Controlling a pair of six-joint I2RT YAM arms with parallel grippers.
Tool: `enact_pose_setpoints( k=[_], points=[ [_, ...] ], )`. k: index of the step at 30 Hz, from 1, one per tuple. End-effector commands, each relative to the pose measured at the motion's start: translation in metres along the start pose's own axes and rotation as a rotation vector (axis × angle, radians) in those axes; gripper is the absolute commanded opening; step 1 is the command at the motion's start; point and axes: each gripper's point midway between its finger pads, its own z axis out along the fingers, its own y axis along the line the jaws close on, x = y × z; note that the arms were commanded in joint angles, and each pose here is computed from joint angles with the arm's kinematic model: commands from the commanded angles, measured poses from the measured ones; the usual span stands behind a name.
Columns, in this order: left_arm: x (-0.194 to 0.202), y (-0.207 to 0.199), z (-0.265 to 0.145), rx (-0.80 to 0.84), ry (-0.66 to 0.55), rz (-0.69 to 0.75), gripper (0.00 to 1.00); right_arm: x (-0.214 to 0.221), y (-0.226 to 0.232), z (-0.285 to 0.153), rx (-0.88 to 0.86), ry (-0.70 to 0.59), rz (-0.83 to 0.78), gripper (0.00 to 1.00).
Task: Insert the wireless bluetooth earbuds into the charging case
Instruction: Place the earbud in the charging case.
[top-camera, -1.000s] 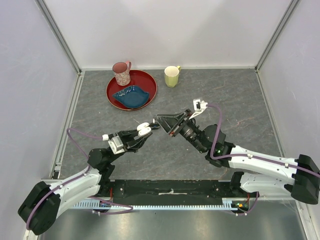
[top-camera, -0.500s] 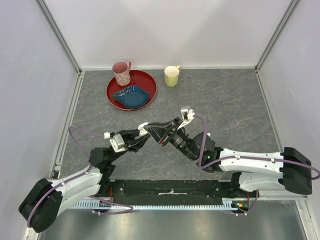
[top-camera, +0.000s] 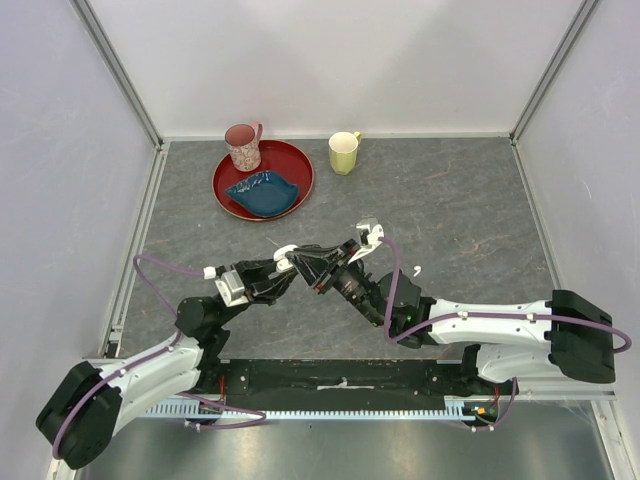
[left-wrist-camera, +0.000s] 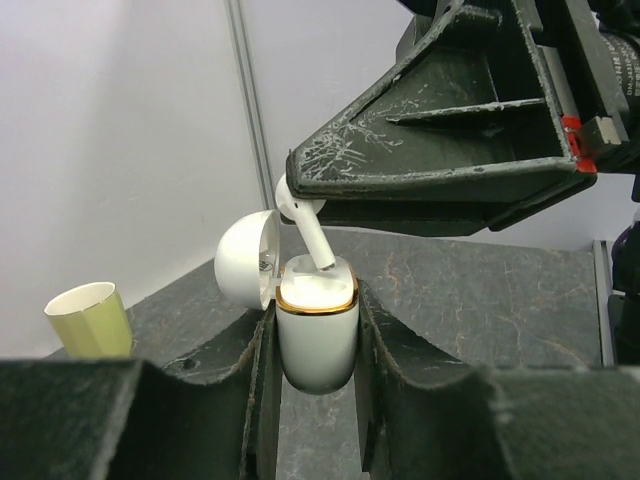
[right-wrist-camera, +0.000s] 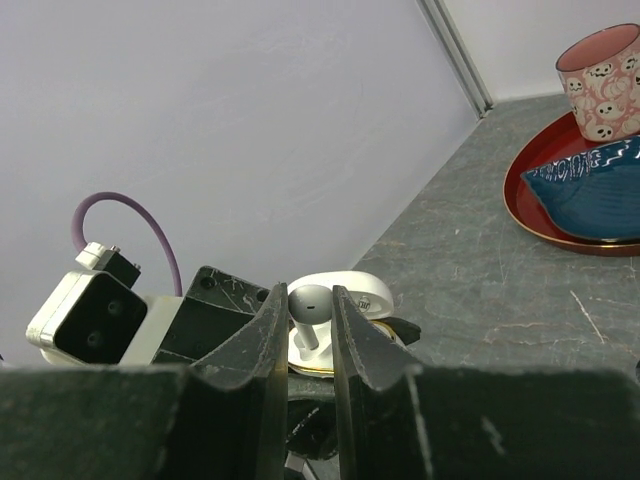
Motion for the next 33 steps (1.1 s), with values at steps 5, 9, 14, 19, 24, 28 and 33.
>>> enact_pose_setpoints(
  k=[5, 9, 14, 19, 24, 28, 33],
  points=[
    [-0.041, -0.002, -0.001, -0.003, -0.161, 0.043, 0.02, -0.005, 0.009, 0.002, -0.032, -0.046, 0.017, 0.00],
    [-0.041, -0.002, 0.000, -0.002, -0.161, 0.040, 0.02, -0.004, 0.011, 0.003, -0.040, -0.044, 0.023, 0.00],
    [-0.041, -0.002, -0.001, -0.004, -0.161, 0.037, 0.02, 0.000, 0.013, 0.003, -0.048, -0.039, 0.028, 0.00],
    [-0.041, -0.002, 0.000, -0.003, -0.161, 0.030, 0.02, 0.000, 0.013, 0.003, -0.051, -0.050, 0.040, 0.00],
    [-0.040, -0.002, 0.000, -0.002, -0.158, 0.024, 0.02, -0.004, 0.017, 0.003, -0.064, -0.063, 0.049, 0.00],
    [-0.042, -0.002, 0.000, 0.000, -0.162, 0.026, 0.02, 0.000, 0.016, 0.005, -0.058, -0.053, 0.048, 0.00],
    [-0.041, -0.002, 0.001, 0.000, -0.161, 0.024, 0.02, 0.006, 0.017, 0.006, -0.062, -0.042, 0.049, 0.00]
  ],
)
